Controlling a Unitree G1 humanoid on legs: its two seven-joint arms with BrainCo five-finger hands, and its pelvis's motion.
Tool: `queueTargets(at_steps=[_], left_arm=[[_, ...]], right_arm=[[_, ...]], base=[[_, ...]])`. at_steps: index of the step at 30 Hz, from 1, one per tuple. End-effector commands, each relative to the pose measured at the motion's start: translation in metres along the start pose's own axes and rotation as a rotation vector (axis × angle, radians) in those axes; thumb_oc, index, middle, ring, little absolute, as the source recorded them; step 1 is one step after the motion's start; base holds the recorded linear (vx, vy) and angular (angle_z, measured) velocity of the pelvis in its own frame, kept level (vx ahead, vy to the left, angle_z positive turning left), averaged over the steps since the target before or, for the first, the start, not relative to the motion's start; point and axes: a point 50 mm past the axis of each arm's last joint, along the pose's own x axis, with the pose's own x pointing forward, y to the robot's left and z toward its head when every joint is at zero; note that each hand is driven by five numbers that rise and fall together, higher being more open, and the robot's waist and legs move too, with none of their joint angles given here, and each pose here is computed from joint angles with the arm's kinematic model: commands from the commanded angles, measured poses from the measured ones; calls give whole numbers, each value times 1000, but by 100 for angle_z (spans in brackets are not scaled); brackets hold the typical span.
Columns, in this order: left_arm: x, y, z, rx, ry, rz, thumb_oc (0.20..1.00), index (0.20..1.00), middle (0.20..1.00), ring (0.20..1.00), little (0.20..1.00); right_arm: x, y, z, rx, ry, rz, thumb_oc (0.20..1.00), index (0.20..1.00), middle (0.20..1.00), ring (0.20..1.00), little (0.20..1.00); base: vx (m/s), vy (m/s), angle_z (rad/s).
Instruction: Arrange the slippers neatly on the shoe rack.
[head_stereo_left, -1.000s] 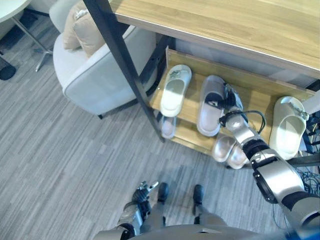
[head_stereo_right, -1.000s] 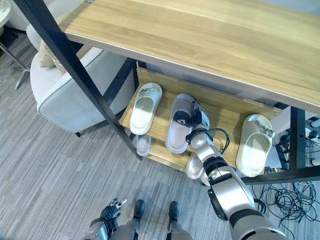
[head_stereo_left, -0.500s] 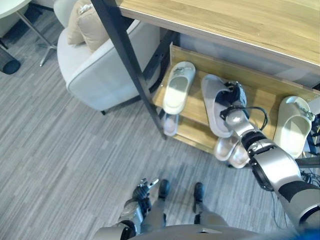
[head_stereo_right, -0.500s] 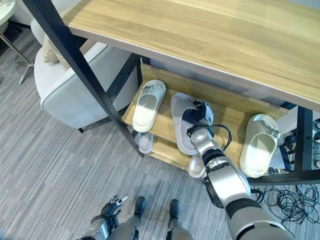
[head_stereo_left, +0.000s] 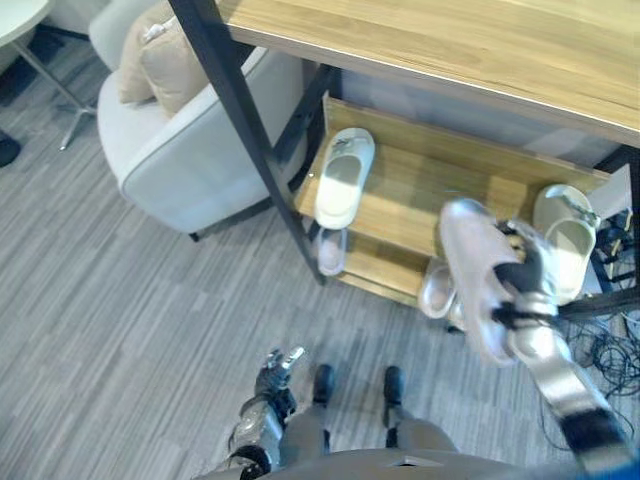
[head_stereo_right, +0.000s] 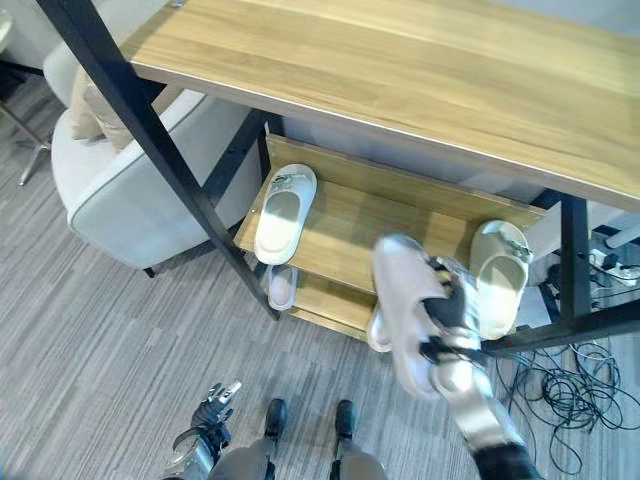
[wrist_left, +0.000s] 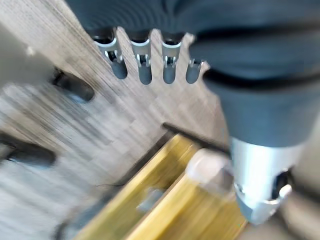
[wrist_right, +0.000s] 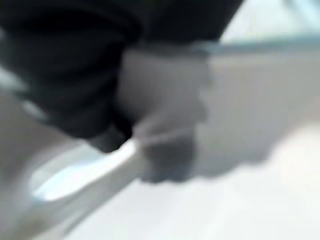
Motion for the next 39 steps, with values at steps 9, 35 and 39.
queueTargets(at_steps=[9, 35, 39], left_arm=[[-12, 30, -7, -488, -110, 156, 1000, 1000, 1000, 1000, 1000], [5, -43, 278, 61, -567, -370, 1000, 1000, 1000, 1000, 1000], [-14, -69, 320, -17, -705, -443, 1000, 1000, 1000, 1000, 1000]], right_arm=[[-65, 26, -17, 154, 67, 156, 200, 200, 200, 200, 200], [0, 52, 15, 241, -116, 142, 200, 200, 200, 200, 200], [36, 42, 40, 232, -199, 134, 200, 200, 200, 200, 200]], base=[[22, -54, -4], [-147, -59, 27], [52, 51, 10]])
